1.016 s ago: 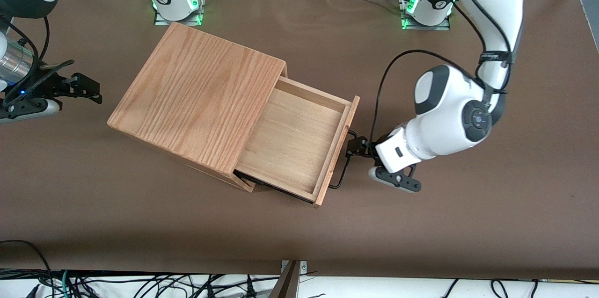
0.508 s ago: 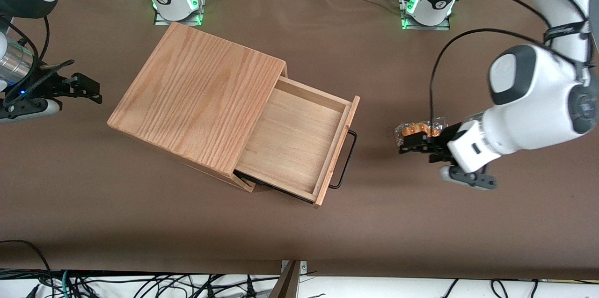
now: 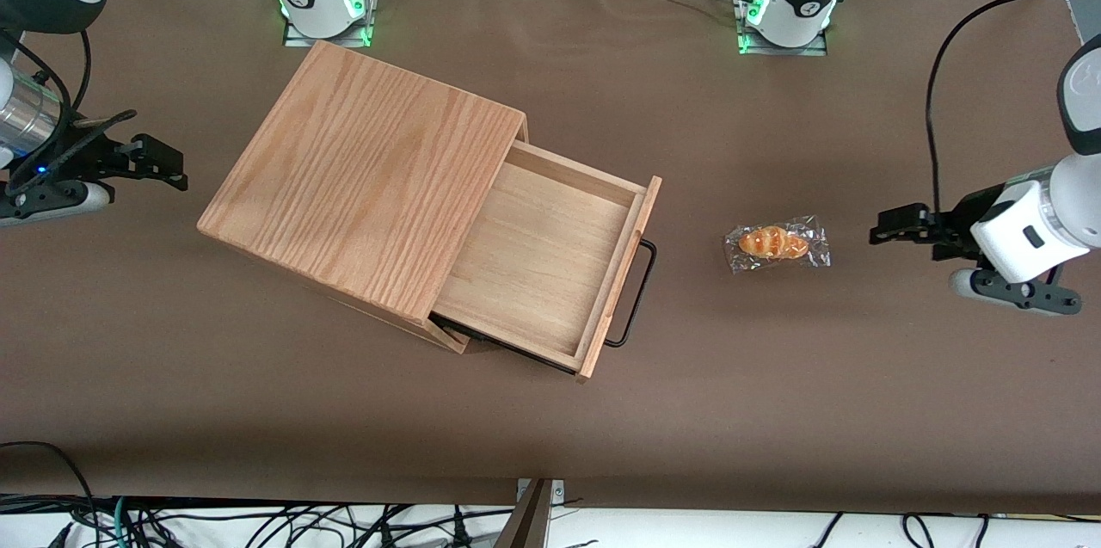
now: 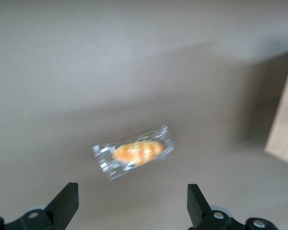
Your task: Open top drawer with left arm
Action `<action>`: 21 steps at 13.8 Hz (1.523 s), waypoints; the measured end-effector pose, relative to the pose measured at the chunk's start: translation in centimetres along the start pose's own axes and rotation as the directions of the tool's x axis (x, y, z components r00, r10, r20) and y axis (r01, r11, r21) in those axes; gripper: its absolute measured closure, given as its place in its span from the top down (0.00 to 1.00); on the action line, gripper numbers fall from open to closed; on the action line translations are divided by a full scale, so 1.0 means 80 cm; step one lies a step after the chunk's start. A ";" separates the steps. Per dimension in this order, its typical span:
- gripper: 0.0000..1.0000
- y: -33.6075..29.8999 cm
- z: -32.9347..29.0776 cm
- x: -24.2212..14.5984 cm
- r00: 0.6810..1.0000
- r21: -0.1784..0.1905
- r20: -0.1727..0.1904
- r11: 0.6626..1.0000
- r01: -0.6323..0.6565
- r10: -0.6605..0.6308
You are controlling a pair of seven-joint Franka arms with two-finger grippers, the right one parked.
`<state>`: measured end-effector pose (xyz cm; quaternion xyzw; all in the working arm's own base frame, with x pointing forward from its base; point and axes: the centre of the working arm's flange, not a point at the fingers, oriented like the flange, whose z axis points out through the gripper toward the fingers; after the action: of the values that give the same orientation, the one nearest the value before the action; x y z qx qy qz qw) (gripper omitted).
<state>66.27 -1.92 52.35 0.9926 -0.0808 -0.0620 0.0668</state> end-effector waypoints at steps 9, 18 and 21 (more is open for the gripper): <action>1.00 0.000 -0.076 -0.101 0.998 0.100 -0.061 0.995 -0.013 0.019; 1.00 0.012 -0.051 -0.144 0.998 0.100 -0.053 0.995 -0.022 0.027; 1.00 0.011 -0.051 -0.144 0.998 0.109 -0.055 0.994 -0.030 0.036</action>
<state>55.41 -0.37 57.80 0.9946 -0.0984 -0.0284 0.0163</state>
